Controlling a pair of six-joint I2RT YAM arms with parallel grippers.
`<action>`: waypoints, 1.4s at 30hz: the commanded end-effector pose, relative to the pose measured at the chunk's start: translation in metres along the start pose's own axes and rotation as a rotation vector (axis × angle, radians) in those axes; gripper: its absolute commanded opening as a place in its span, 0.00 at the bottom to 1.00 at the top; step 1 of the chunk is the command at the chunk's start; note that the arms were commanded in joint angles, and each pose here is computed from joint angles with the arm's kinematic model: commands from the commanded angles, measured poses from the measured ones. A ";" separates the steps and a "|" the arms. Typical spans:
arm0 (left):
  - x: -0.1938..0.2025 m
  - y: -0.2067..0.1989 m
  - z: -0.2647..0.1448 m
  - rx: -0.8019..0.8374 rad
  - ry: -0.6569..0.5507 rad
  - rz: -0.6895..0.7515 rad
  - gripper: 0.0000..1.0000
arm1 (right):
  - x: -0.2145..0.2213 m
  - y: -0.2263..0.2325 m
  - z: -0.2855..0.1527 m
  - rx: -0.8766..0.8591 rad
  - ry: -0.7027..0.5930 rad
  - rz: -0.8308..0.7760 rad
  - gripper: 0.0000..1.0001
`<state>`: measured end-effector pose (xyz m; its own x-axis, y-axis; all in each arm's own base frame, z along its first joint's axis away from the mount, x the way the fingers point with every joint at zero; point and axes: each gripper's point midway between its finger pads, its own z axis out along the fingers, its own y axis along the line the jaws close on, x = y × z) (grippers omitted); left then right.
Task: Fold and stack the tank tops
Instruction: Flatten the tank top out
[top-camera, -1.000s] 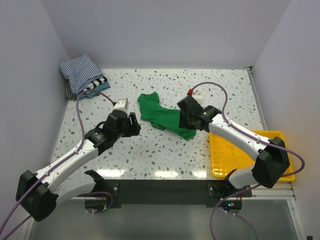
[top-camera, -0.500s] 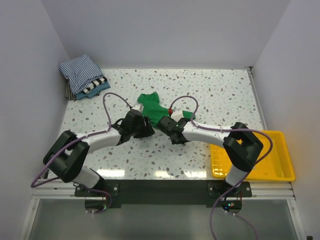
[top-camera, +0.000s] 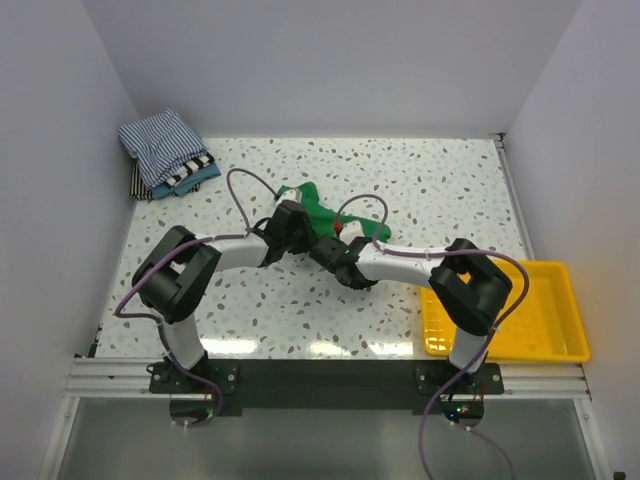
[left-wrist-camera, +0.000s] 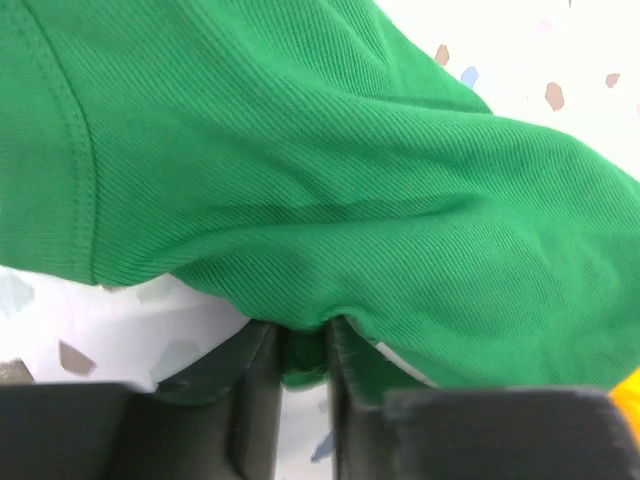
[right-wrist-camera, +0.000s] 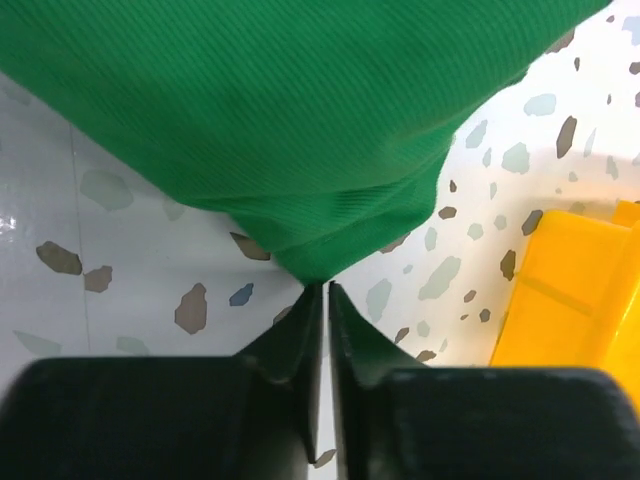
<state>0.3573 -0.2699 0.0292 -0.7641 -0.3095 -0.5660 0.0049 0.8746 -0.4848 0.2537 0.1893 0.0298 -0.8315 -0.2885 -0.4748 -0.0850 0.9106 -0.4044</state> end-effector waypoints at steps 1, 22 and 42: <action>-0.038 -0.007 0.005 -0.044 -0.107 -0.015 0.23 | -0.031 -0.005 -0.013 -0.022 -0.069 0.053 0.06; -0.200 -0.135 -0.228 0.160 -0.473 0.257 0.00 | -0.125 -0.045 -0.171 -0.447 -0.365 0.315 0.00; -0.129 -0.026 -0.128 0.126 -0.209 0.004 0.34 | -0.067 0.014 -0.069 -0.288 -0.124 0.131 0.37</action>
<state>0.3893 -0.1668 0.1801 -0.6135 -0.3717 -0.6968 -0.0456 0.8975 -0.4386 0.2739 0.2501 0.1344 -0.7549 -0.1463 -0.6393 -0.1522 0.9873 -0.0461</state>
